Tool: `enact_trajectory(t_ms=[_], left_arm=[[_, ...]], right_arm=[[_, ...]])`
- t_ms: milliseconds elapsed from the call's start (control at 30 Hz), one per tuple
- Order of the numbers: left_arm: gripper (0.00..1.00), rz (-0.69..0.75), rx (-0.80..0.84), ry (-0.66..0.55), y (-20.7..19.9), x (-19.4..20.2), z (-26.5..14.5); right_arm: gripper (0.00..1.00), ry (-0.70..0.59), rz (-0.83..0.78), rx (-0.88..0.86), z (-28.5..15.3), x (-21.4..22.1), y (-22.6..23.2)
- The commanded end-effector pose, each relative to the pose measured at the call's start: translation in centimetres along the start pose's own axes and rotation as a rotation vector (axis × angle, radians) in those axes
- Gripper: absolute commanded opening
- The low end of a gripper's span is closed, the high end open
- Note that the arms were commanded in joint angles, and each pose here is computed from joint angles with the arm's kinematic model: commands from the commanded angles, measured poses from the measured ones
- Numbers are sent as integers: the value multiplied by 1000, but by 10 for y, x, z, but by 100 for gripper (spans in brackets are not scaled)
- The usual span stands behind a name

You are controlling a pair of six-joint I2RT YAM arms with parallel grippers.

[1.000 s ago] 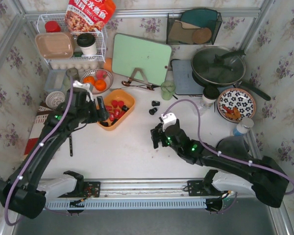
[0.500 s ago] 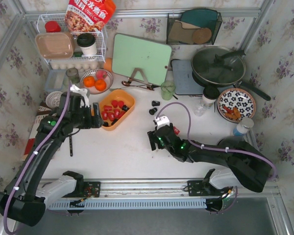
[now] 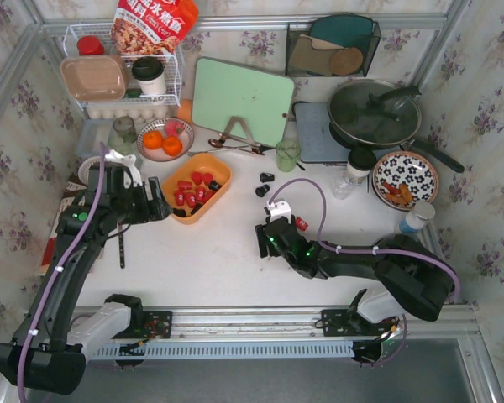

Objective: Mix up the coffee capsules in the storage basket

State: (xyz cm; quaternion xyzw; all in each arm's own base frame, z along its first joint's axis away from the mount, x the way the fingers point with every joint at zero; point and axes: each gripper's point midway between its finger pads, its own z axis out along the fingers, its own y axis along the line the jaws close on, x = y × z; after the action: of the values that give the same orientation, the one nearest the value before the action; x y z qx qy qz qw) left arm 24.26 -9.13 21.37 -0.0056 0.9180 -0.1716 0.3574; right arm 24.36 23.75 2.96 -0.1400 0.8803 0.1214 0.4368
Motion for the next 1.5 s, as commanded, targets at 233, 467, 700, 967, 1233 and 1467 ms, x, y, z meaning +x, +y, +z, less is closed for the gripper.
enact_trajectory(t_ms=[233,467,700,967,1233,1467], left_arm=[[76,-33,57,-17,-7,-7,0],[75,-39,67,-19,-8,-7,-1],[76,-39,76,-21,-10,-7,-3],[75,-39,86,-31,-11,-9,-5],[75,-39,88,-53,-11,-11,-9],[75,-42,84,-64,-9,-12,-12]], right_arm=[[55,-46,51,-35,3,-13,10],[34,-50,42,-34,1,-19,11],[24,-44,38,-47,0,-27,17],[16,-129,31,-98,-8,-78,37],[15,-259,-76,-110,15,-156,68],[13,-310,-105,-178,81,-218,106]])
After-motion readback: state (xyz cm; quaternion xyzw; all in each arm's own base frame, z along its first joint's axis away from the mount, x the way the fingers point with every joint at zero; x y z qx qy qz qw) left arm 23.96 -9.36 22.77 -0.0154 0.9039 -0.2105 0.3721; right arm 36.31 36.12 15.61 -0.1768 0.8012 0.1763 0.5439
